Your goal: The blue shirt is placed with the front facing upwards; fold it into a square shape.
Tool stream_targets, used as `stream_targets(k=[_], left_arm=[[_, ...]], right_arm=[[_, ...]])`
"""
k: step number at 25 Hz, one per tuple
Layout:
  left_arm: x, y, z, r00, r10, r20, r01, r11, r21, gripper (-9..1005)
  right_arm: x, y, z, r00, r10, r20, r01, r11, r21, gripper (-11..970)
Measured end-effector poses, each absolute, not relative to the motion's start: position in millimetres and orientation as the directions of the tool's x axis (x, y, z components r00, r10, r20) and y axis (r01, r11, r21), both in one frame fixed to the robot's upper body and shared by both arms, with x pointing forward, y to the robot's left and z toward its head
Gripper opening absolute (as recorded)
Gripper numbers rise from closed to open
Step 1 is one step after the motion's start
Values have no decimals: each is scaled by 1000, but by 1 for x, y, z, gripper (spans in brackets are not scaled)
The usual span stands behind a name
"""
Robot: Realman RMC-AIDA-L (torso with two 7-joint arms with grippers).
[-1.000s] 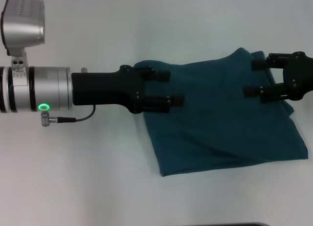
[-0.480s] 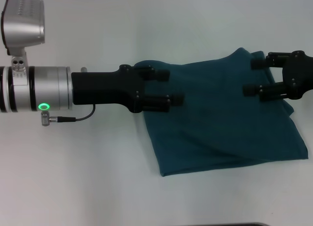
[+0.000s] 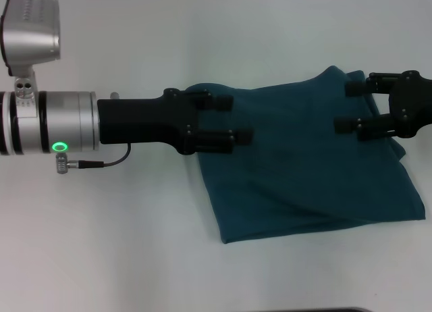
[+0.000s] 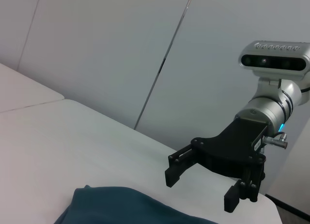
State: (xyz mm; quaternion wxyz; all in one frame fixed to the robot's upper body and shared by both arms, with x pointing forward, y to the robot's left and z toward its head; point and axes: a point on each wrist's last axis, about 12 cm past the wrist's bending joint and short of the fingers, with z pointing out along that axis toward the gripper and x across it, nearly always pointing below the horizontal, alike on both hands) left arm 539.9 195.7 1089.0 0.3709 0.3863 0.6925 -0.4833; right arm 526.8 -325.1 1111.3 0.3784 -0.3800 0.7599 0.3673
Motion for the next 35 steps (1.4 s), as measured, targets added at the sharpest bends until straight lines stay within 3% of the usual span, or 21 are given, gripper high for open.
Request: stream_targets(k=[35], left_arm=[[541,196,1091,-421,178,-889,896,231,-379,828]], right_arm=[[530,-325,1114,-416,-295,-860,-858,442,263,915]])
